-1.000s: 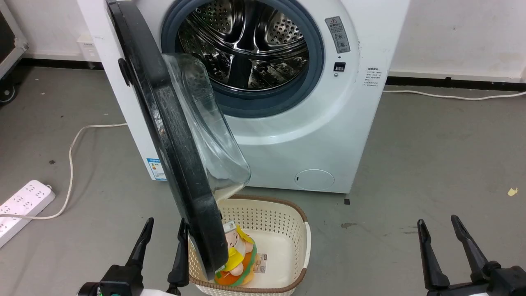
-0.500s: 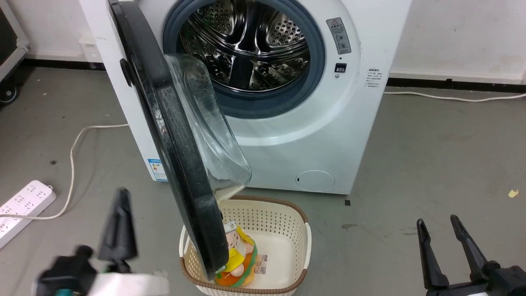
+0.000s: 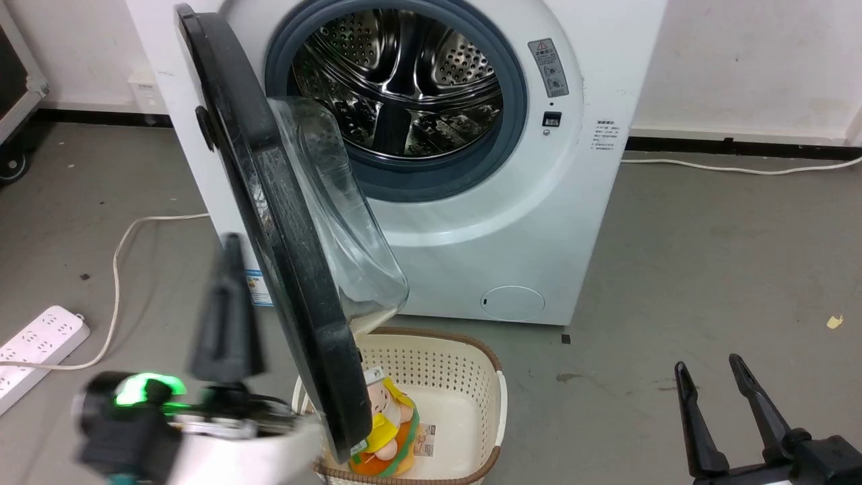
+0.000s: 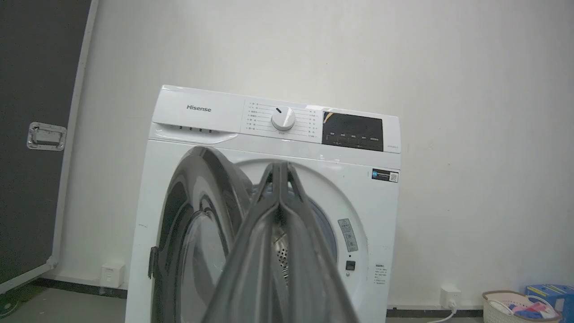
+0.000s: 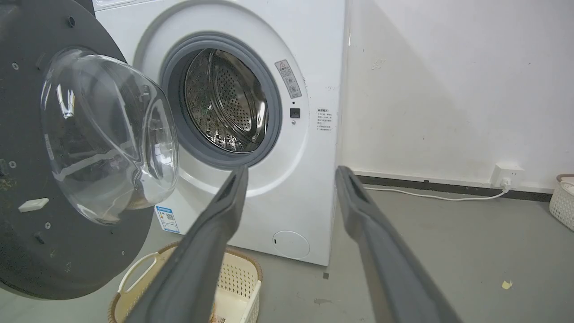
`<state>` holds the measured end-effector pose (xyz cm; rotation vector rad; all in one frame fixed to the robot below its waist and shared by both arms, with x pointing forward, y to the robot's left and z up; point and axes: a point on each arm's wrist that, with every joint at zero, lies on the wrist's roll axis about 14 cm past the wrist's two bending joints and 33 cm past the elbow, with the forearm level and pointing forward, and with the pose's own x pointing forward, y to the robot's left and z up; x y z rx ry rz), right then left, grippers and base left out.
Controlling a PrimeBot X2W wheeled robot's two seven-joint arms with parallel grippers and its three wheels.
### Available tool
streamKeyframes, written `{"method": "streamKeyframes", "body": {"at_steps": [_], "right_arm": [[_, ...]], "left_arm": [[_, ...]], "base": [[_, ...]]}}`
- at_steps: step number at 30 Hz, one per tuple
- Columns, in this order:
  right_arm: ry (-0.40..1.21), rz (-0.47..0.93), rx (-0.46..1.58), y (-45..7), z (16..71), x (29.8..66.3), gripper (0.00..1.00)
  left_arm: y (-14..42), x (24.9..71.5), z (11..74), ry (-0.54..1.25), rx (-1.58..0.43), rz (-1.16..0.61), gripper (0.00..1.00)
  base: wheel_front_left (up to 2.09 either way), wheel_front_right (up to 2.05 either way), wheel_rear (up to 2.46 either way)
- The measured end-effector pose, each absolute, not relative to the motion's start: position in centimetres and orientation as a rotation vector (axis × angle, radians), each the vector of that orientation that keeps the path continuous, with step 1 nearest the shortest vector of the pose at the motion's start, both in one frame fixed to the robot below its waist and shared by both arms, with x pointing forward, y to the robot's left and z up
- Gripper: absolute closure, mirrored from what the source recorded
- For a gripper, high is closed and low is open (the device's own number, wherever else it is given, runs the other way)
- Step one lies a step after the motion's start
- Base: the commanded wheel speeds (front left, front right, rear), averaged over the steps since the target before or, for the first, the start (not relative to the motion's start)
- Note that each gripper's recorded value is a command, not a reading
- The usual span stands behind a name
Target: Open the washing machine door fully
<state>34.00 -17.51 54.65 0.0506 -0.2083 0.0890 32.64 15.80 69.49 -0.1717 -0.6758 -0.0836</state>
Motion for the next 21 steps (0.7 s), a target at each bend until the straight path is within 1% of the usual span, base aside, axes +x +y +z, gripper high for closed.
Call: {"method": "streamKeyframes", "body": {"at_steps": [4,5,7,9,10,17,21], "right_arm": [[-0.205,0.085,0.050,-17.6,54.6,34.0,0.00],[-0.202,0.084,0.051,-17.6,54.4,34.0,0.00],[-0.198,0.083,0.051,-17.7,54.3,34.0,0.00],[-0.195,0.081,0.052,-17.7,54.2,34.0,0.00],[-0.190,0.077,0.053,-17.8,54.1,34.0,0.00],[-0.174,0.072,0.053,-18.0,53.6,34.2,0.00],[-0.163,0.067,0.055,-18.1,53.2,34.2,0.00]], "left_arm": [[12.1,33.0,67.4,-0.600,-0.157,-0.194,1.00],[10.5,33.1,65.2,-0.528,-0.166,-0.237,1.00],[9.0,33.3,62.9,-0.449,-0.168,-0.280,1.00],[8.4,33.4,61.8,-0.414,-0.171,-0.295,1.00],[7.5,33.5,59.6,-0.341,-0.175,-0.316,1.00],[7.2,34.3,52.8,-0.121,-0.156,-0.301,1.00],[8.2,35.2,51.5,-0.080,-0.143,-0.253,1.00]], "base": [[0.00,0.00,0.00],[0.00,0.00,0.00],[0.00,0.00,0.00],[0.00,0.00,0.00],[0.00,0.00,0.00],[0.00,0.00,0.00],[0.00,0.00,0.00]]}}
